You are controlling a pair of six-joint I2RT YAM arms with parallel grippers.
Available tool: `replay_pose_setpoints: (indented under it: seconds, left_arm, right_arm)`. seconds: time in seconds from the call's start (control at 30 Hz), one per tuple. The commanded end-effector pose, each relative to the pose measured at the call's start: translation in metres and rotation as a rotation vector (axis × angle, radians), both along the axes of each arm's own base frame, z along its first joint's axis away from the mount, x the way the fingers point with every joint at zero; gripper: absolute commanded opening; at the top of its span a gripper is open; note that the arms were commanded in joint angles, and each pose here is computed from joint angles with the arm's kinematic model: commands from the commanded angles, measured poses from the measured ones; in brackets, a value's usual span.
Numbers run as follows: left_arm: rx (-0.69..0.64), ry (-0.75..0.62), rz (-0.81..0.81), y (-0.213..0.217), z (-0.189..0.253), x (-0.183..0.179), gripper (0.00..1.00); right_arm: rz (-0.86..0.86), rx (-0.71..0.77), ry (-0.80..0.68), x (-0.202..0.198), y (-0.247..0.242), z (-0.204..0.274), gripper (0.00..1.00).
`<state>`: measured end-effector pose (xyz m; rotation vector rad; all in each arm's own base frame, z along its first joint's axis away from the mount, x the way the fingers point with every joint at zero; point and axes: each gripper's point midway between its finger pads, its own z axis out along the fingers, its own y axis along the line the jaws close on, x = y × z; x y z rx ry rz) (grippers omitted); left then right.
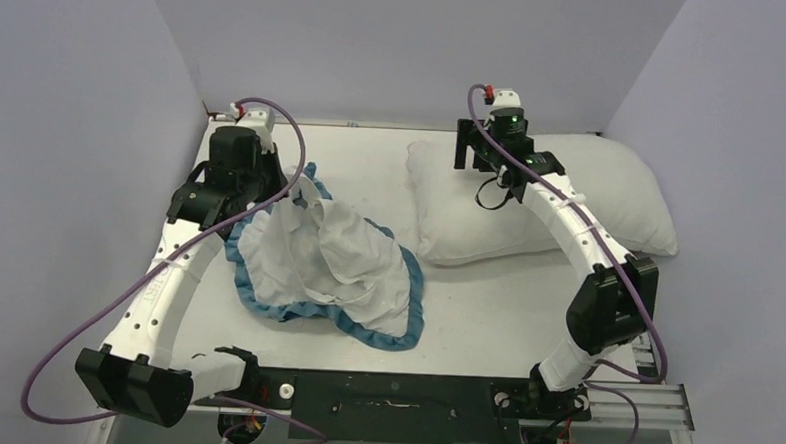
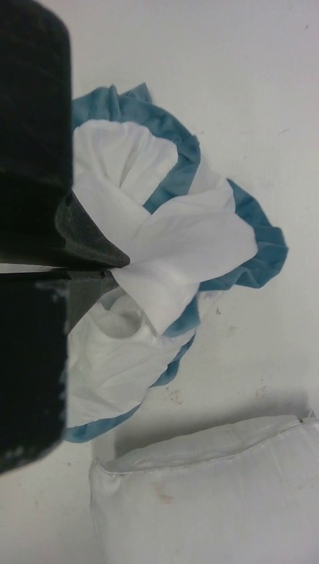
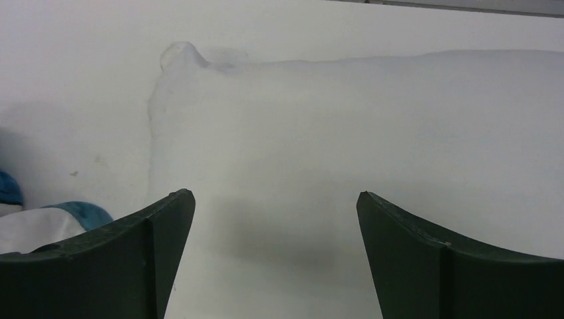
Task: Put the pillow into the pillowcase
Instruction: Move the pillow to the center of the board.
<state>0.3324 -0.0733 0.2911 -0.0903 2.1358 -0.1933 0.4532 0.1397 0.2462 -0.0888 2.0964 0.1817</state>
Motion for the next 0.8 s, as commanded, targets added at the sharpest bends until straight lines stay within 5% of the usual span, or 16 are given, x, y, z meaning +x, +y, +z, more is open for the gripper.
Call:
replay_pose_setpoints:
  seconds: [0.0, 0.17, 0.2, 0.27, 0.3, 0.33, 0.63, 0.73, 0.77]
  left_arm:
    - [-0.168, 0.022, -0.092, -0.036, -0.015, 0.011, 0.0]
    - [-0.243, 0.061, -0.088, -0.048, -0.039, 0.017, 0.0]
    - [-0.25, 0.074, -0.083, -0.049, -0.045, 0.018, 0.0]
    - [-0.258, 0.102, -0.075, -0.051, -0.054, 0.02, 0.0]
    - [-0.259, 0.115, -0.08, -0.053, -0.058, 0.021, 0.0]
    - [-0.256, 0.124, -0.079, -0.055, -0.062, 0.022, 0.0]
    - [-0.255, 0.157, -0.078, -0.068, -0.083, 0.027, 0.0]
    - [-0.259, 0.165, -0.079, -0.073, -0.087, 0.028, 0.0]
    - [-0.261, 0.169, -0.077, -0.074, -0.088, 0.028, 0.0]
  right_arm:
    - [-0.087, -0.262, 0.136, 0.0, -0.022, -0.042, 0.9]
    - [-0.025, -0.375, 0.305, -0.019, -0.001, -0.117, 0.94]
    - [0.01, -0.359, 0.33, -0.025, 0.009, -0.128, 0.83]
    - [0.081, -0.253, 0.351, -0.033, 0.03, -0.137, 0.3]
    - [0.133, -0.167, 0.357, -0.039, 0.046, -0.137, 0.11]
    - [0.176, -0.079, 0.338, -0.044, 0.059, -0.127, 0.06]
    - [0.363, 0.593, 0.149, -0.088, 0.144, -0.03, 0.05]
    - [0.411, 0.636, 0.077, -0.09, 0.159, -0.001, 0.06]
    - [0.407, 0.606, 0.068, -0.088, 0.159, 0.001, 0.16]
